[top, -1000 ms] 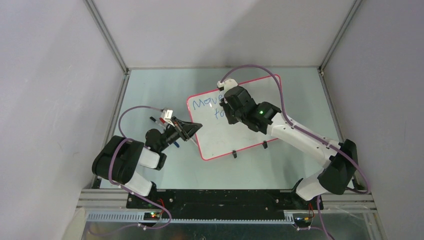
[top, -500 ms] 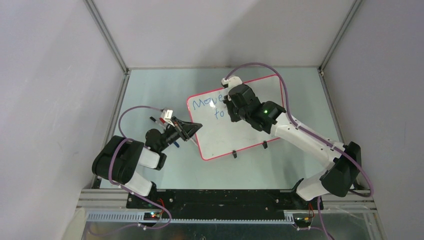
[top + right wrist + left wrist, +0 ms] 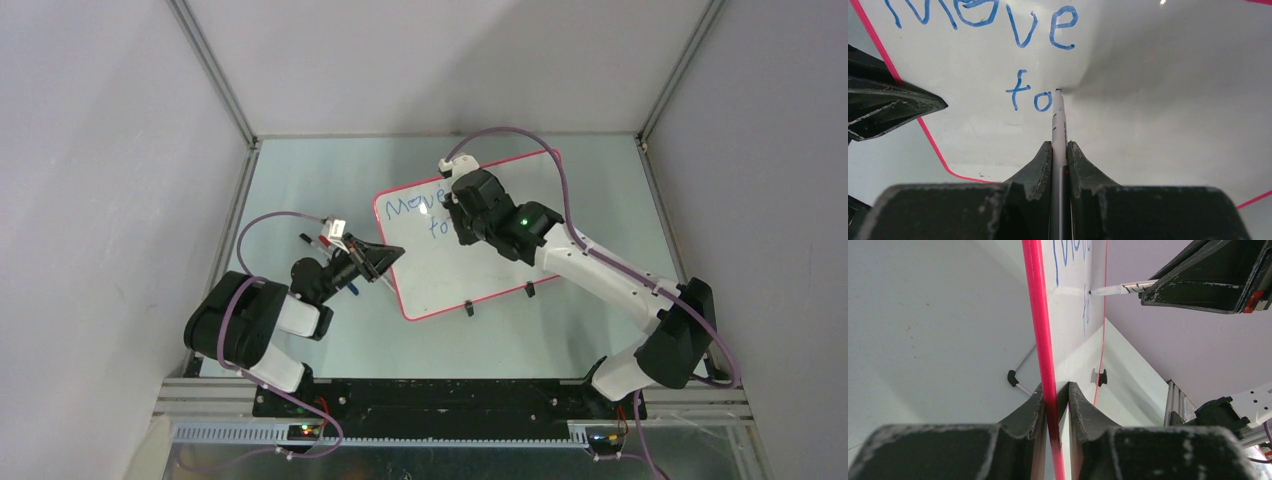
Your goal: Write a sentence on the whiteboard
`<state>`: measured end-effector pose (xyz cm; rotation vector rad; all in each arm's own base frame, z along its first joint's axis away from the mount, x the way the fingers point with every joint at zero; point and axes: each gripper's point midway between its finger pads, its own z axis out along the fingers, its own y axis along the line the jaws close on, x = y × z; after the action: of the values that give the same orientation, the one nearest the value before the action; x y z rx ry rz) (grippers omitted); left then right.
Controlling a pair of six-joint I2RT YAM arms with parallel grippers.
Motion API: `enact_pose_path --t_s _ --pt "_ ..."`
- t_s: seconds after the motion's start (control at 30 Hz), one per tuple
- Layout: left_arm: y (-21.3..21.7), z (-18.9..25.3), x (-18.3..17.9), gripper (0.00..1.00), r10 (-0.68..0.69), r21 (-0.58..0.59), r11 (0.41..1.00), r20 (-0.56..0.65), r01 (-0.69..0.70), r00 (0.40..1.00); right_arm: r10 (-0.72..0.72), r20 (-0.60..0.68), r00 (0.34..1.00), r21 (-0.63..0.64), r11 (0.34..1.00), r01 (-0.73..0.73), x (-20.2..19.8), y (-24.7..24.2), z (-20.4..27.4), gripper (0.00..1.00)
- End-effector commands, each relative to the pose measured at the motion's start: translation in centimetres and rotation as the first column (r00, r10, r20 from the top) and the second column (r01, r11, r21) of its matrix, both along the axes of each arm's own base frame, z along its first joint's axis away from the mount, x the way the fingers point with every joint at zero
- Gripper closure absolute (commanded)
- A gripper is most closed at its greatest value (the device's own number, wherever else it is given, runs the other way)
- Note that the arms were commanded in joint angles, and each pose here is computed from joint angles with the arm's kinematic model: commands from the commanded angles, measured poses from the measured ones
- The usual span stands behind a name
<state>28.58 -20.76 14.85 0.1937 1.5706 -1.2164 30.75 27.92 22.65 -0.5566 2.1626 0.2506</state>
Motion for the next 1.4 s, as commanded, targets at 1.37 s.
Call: enact_pose_path --t_s 1.37 --pt "-0.1 1.7 0.6 0.85 0.013 0.008 1.000 0.101 -0.014 0.995 -0.021 -0.017 1.000 -0.027 0.999 0.020 -0.8 -0.7 -1.0 1.00"
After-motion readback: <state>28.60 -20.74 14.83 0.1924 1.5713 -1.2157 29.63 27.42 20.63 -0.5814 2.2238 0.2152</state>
